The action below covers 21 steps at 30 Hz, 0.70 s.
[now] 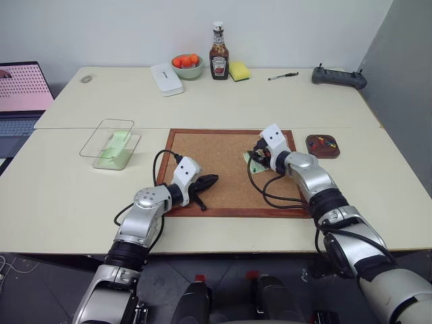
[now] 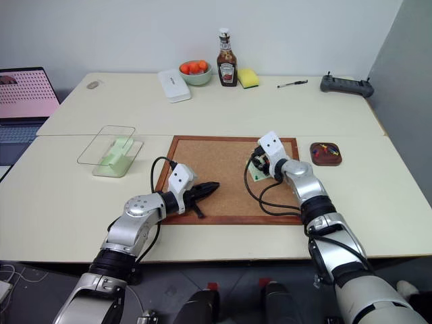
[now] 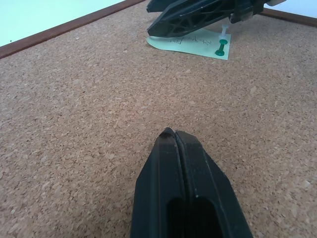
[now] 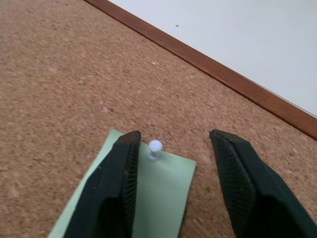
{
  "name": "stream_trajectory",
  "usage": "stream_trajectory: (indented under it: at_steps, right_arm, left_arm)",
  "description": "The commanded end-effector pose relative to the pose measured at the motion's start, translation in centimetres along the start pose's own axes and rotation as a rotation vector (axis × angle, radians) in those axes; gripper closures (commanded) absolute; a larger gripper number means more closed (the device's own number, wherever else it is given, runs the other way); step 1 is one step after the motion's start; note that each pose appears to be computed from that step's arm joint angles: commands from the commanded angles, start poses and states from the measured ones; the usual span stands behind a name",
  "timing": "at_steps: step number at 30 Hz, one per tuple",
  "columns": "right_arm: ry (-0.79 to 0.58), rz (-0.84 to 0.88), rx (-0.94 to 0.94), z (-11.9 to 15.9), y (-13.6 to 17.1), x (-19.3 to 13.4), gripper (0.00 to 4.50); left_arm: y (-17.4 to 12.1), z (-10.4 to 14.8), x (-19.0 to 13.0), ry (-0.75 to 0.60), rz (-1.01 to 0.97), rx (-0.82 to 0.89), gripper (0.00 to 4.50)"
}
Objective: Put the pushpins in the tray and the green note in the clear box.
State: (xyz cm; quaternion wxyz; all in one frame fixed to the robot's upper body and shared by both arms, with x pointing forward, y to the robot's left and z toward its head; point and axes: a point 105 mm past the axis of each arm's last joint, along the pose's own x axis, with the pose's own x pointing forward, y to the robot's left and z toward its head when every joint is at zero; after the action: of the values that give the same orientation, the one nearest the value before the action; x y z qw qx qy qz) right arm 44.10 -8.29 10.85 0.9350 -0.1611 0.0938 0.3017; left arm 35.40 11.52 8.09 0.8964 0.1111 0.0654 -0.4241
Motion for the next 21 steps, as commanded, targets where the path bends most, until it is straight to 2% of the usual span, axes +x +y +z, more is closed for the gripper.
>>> stream_trajectory:
  at_steps: [1, 8, 21]
  right_arm:
    - [-0.062, -0.03, -0.031, 2.2, -0.9, 0.0, 3.2]
    - [-0.081, -0.017, -0.037, 2.8, -1.0, -0.2, 4.46]
    - [-0.164, 0.02, -0.003, 5.0, -0.5, -1.0, 4.46]
  left_arm:
    - [-0.7, -0.4, 0.1, 0.016, -0.024, -0.003, 4.5]
    - [-0.6, -0.5, 0.1, 0.019, -0.022, 0.0, 4.5]
    - [-0.8, -0.9, 0.0, 0.04, -0.036, 0.008, 4.5]
